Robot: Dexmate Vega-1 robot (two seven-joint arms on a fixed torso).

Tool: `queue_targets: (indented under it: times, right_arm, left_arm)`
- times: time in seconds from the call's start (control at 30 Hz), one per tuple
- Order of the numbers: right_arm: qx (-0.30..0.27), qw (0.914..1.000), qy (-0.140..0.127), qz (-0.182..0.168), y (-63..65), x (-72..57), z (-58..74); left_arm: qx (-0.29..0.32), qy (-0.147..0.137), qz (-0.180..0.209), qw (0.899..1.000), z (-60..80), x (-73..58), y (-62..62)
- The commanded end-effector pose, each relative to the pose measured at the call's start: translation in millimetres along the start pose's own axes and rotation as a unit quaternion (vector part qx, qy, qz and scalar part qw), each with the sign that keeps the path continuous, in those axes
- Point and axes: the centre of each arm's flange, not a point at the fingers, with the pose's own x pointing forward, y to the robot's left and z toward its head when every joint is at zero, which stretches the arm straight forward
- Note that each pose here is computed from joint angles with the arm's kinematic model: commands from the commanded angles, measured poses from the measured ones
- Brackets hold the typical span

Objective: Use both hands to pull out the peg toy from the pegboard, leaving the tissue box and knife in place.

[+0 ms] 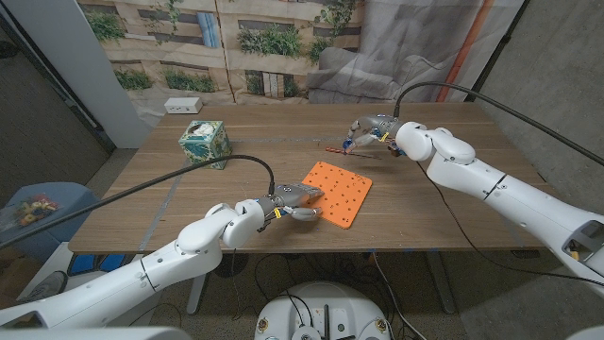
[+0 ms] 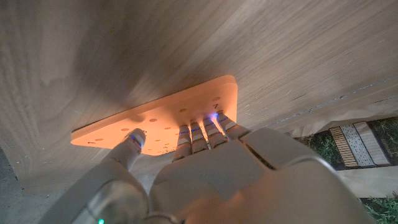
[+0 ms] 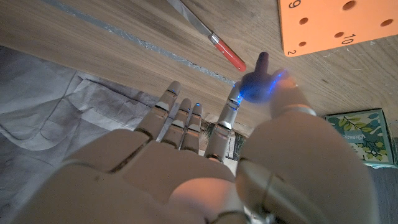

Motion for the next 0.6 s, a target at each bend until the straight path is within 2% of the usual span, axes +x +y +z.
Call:
queue_targets:
  times: [0.03, 0.6]
  right_arm:
    - [-0.003, 0.9996, 0.029, -0.005, -2.6, -2.5, -15.3]
    - [-0.016, 0.997, 0.074, -0.012, -7.6, -8.1, -37.8]
  left_arm:
    - [0.008, -0.003, 0.028, 1.0, -2.2, -0.2, 19.2]
    - [-0.014, 0.019, 0.069, 0.997, -3.4, -5.1, 33.9]
